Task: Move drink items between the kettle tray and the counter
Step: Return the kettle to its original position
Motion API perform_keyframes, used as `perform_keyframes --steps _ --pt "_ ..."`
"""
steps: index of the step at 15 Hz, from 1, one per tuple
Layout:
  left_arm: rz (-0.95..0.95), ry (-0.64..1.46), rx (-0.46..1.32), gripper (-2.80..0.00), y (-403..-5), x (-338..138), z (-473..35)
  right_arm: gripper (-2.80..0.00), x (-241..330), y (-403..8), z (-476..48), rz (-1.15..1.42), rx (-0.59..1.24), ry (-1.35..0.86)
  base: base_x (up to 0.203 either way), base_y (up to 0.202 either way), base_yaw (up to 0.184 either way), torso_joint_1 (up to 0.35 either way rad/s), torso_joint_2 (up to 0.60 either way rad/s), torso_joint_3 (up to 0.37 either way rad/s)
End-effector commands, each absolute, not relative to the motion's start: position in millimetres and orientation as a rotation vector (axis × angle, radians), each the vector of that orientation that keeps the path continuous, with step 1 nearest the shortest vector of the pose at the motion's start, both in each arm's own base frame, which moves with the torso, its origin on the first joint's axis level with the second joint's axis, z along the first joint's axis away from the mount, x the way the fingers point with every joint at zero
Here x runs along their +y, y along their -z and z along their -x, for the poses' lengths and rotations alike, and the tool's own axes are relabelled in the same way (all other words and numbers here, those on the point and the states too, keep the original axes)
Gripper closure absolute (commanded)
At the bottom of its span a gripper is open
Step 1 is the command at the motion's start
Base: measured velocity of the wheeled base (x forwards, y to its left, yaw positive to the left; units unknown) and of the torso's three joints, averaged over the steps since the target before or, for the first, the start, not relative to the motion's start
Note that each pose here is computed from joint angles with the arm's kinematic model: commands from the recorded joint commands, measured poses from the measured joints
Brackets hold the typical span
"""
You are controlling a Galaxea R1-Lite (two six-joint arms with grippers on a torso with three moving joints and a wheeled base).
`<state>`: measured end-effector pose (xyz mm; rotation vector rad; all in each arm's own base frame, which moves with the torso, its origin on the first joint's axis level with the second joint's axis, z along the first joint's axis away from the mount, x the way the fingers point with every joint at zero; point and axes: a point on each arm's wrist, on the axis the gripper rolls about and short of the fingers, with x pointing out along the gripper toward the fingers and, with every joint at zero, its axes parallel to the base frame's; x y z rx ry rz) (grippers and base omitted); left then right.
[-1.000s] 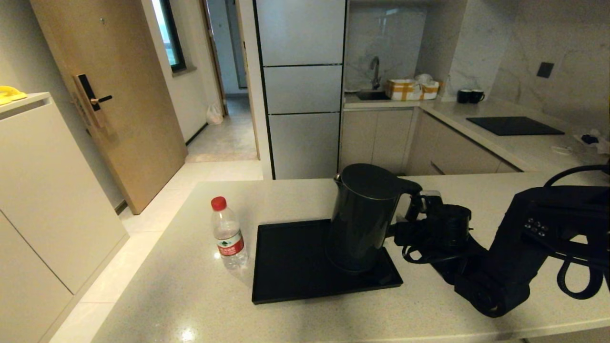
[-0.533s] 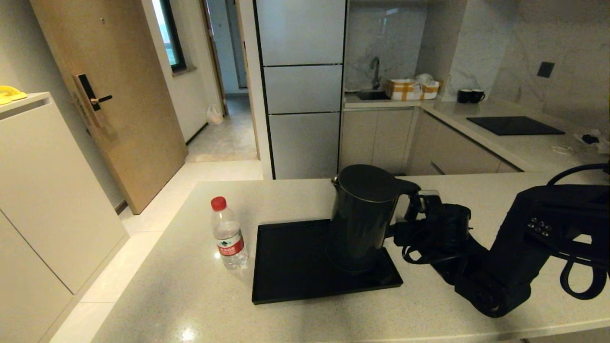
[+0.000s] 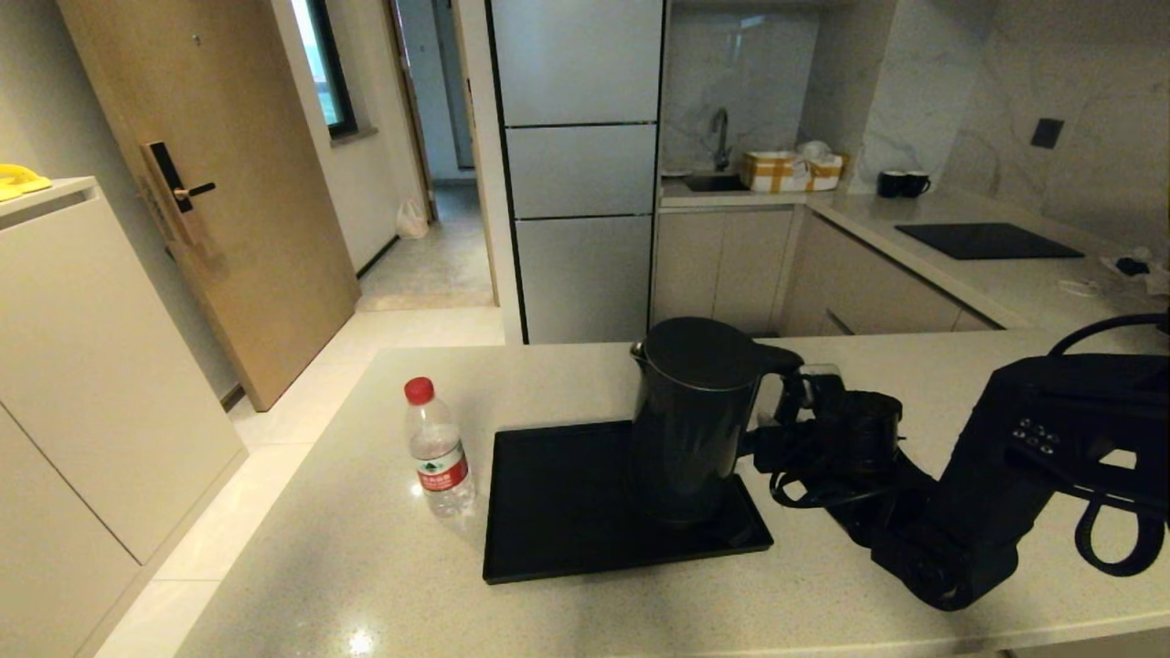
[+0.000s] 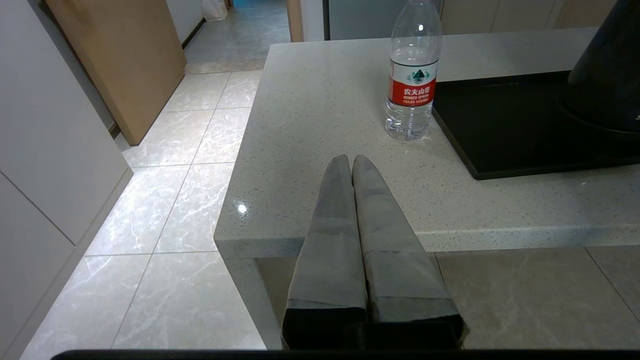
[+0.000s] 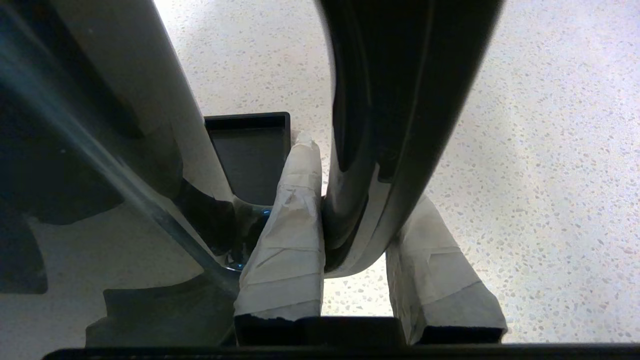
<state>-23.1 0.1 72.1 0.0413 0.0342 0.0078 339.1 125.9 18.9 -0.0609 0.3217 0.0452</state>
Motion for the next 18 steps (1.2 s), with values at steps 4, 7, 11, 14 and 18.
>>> perform_keyframes --steps 4,7,11,14,18 --pt "-0.041 -0.008 0.034 0.0 -72.1 0.1 23.1 0.0 126.6 -19.7 -338.8 0.058 0.314 -0.046 0.0 0.0 0.0 0.0 0.0 0.0" --pt "-0.041 -0.008 0.035 0.0 -72.1 0.1 23.0 0.0 126.5 -18.3 -338.6 0.059 0.318 -0.046 0.0 0.0 0.0 0.0 0.0 0.0" --pt "-0.041 -0.008 0.035 0.0 -72.1 0.1 23.0 0.0 127.7 -18.9 -337.9 0.06 0.32 -0.049 0.0 0.0 0.0 0.0 0.0 0.0" --pt "-0.041 -0.008 0.035 0.0 -72.1 0.1 23.0 0.0 129.0 -18.4 -337.4 0.06 0.321 -0.053 0.0 0.0 0.0 0.0 0.0 0.0" --pt "-0.041 -0.009 0.034 0.0 -72.1 0.1 23.1 0.0 128.9 -17.1 -337.2 0.062 0.325 -0.053 0.0 0.0 0.0 0.0 0.0 0.0"
